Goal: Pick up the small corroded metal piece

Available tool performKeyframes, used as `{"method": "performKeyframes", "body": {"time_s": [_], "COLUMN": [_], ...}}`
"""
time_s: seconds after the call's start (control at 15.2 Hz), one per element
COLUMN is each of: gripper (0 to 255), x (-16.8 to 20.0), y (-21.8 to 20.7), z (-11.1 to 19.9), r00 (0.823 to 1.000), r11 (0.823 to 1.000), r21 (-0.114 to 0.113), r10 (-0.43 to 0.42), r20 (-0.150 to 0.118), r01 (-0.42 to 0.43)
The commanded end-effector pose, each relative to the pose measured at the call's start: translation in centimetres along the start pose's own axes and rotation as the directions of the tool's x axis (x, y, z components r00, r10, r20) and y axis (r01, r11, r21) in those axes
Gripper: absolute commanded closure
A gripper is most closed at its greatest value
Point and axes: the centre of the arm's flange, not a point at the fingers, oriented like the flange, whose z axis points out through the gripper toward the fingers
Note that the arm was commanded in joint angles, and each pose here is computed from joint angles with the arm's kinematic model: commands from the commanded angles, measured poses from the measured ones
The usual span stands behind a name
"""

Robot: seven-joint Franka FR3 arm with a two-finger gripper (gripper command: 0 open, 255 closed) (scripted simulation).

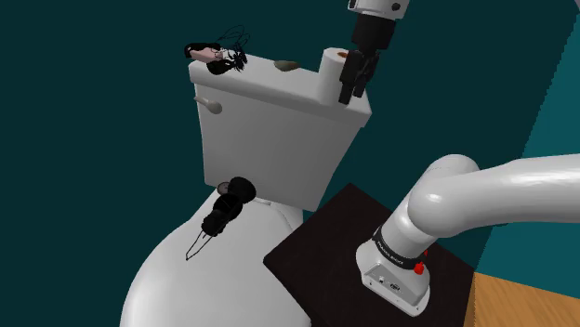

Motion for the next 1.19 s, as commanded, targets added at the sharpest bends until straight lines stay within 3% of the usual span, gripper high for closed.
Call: {"method": "performKeyframes", "body": {"time_s": [0.0,0.26,0.53,0.79,1.12], "gripper": [0,0,0,0,0], "x": [0.0,3.6,7.7,12.0,17.7], "y": [0.0,-3.1,-5.6,-7.6,-9.3], "z": [0.0,0.3,0.5,0.5,0.2], "r00": [1.0,0.991,0.962,0.916,0.834], "r11": [1.0,0.991,0.965,0.921,0.844], "r21": [0.0,0.012,0.028,0.048,0.079], "r10": [0.0,0.133,0.263,0.389,0.536], "r20": [0.0,-0.034,-0.066,-0.096,-0.129], "r01": [0.0,-0.132,-0.262,-0.386,-0.53]}}
